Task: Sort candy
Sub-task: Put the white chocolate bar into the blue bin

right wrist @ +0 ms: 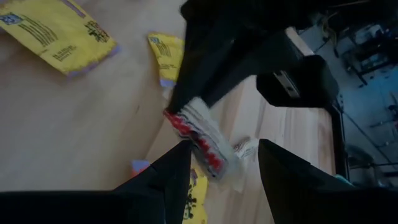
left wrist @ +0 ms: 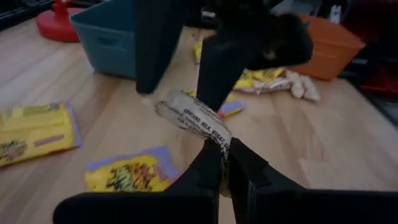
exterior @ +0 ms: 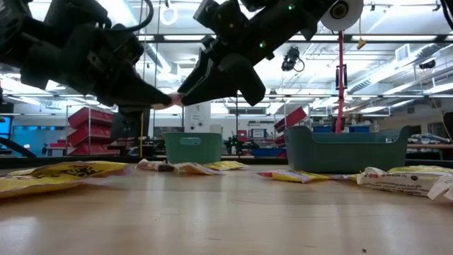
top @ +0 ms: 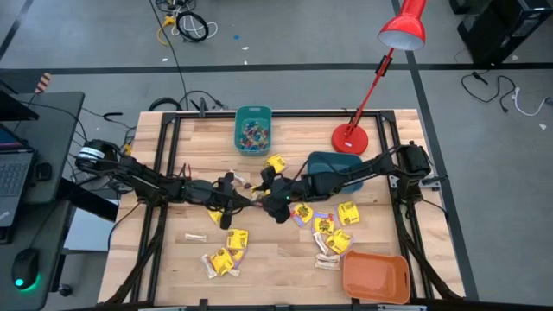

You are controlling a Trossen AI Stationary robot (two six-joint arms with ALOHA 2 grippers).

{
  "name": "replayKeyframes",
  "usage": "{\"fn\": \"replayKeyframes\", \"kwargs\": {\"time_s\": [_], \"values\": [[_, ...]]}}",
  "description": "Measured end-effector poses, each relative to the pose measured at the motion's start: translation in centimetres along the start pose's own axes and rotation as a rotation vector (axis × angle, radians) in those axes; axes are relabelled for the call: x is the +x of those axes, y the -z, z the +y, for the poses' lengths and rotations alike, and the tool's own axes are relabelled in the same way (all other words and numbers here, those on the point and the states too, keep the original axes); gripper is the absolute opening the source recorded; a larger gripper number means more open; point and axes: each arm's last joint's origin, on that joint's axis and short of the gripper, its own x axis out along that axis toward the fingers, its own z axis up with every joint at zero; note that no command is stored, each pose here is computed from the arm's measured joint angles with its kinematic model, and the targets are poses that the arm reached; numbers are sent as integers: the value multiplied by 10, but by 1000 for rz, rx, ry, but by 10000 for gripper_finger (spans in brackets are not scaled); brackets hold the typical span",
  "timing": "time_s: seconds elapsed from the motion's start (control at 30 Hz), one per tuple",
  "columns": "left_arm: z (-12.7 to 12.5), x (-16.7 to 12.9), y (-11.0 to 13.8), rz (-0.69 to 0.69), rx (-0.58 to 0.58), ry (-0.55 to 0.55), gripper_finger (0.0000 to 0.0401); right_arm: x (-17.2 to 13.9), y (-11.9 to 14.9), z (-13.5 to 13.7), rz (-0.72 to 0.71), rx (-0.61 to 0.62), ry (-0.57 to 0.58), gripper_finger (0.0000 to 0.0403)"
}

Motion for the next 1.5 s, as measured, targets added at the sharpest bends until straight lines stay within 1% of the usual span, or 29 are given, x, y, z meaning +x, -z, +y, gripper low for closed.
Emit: {"fn": "replayKeyframes", "kwargs": {"time_s": [0.13, 0.23, 0.33, 0.47, 0.57, 0.83, 0.93, 1.07, 1.33, 1.43, 1.5], "values": [[-3, 3, -5, 0, -5, 35, 15, -1, -2, 3, 8, -15, 3, 174], [-3, 4, -7, -1, -42, 36, 15, -2, -4, 7, 11, -77, 8, 174], [-3, 4, -8, -1, -67, 38, 15, -4, -7, 12, 30, -133, 39, 173], [-2, 5, -7, 6, -80, 31, 15, -6, -11, 17, 40, -195, 53, 160], [-2, 5, -7, 5, -80, 29, 15, -6, -11, 17, 40, -199, 54, 133], [-2, 4, -7, 4, -81, 29, 15, -6, -11, 18, 47, -196, 51, 30], [-2, 4, -7, 5, -84, 28, 18, -6, -11, 18, 47, -197, 50, 15], [-2, 4, -7, 5, -109, 24, 45, -6, -12, 19, 43, -196, 52, 9], [-2, 4, -6, 12, -128, 15, 143, -7, -14, 21, 64, -200, 92, 4], [-1, 4, -5, 31, -126, 10, 165, -9, -15, 22, 61, -201, 92, 0], [-1, 4, -3, 42, -127, 8, 174, -12, -17, 21, 73, -202, 114, 1]]}}
